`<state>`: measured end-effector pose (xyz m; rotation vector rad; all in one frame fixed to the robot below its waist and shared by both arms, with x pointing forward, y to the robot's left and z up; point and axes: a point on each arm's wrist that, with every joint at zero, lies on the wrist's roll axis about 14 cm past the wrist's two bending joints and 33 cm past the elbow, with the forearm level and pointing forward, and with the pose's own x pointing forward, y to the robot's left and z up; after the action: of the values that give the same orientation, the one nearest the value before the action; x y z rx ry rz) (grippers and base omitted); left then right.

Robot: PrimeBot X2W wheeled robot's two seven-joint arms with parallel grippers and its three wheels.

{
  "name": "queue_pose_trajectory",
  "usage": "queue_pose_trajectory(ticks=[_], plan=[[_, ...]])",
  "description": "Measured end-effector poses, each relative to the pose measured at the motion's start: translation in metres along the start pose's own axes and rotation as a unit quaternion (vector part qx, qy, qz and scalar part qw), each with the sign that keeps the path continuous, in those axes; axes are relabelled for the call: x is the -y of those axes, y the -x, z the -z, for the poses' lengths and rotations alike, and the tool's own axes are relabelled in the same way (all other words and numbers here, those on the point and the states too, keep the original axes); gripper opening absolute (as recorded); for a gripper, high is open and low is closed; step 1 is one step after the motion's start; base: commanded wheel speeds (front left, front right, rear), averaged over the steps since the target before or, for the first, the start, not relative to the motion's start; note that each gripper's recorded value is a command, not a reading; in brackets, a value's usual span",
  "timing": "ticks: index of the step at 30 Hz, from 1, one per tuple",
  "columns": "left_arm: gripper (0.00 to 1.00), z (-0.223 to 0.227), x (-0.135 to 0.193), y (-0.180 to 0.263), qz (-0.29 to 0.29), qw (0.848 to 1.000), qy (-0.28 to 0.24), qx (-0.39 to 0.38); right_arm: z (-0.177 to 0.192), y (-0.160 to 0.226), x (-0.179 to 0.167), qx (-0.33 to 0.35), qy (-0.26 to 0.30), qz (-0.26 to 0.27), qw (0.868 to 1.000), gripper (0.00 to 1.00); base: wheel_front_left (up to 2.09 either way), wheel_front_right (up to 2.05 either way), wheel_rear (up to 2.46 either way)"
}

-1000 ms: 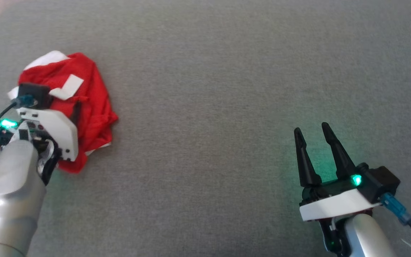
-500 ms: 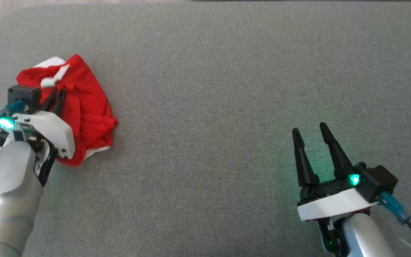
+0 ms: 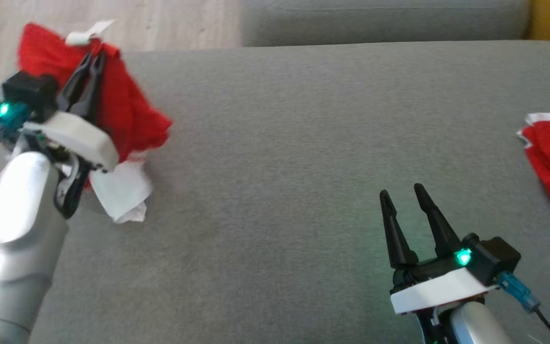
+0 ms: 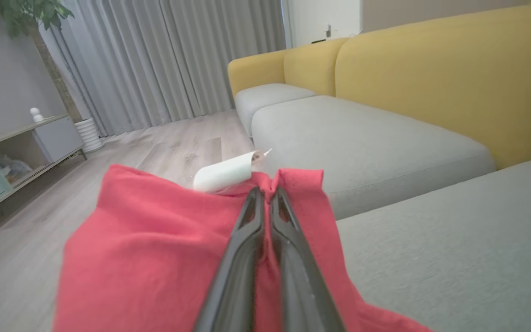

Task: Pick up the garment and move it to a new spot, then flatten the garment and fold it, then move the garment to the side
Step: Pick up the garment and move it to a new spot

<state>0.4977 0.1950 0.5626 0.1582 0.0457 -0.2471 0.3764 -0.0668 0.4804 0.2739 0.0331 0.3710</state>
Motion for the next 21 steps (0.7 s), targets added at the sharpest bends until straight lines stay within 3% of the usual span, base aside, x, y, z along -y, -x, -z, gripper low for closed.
queue_pose_trajectory(ticks=[10,20,21], plan=[[0.0,-0.026,0.095,-0.031,0.111,0.994,-0.005,0.014,-0.011,0.019,0.024,0.016,-0.002,0.046,0.999,1.0,0.0,0.0,0.0],[0.0,-0.029,0.211,-0.083,0.25,0.968,-0.031,0.006,-0.039,0.034,0.059,0.056,-0.009,0.108,0.992,1.0,0.0,0.0,0.0],[0.45,-0.028,0.219,-0.09,0.257,0.966,-0.032,0.001,-0.039,0.036,0.063,0.056,-0.011,0.115,0.992,1.0,0.0,0.0,0.0]])
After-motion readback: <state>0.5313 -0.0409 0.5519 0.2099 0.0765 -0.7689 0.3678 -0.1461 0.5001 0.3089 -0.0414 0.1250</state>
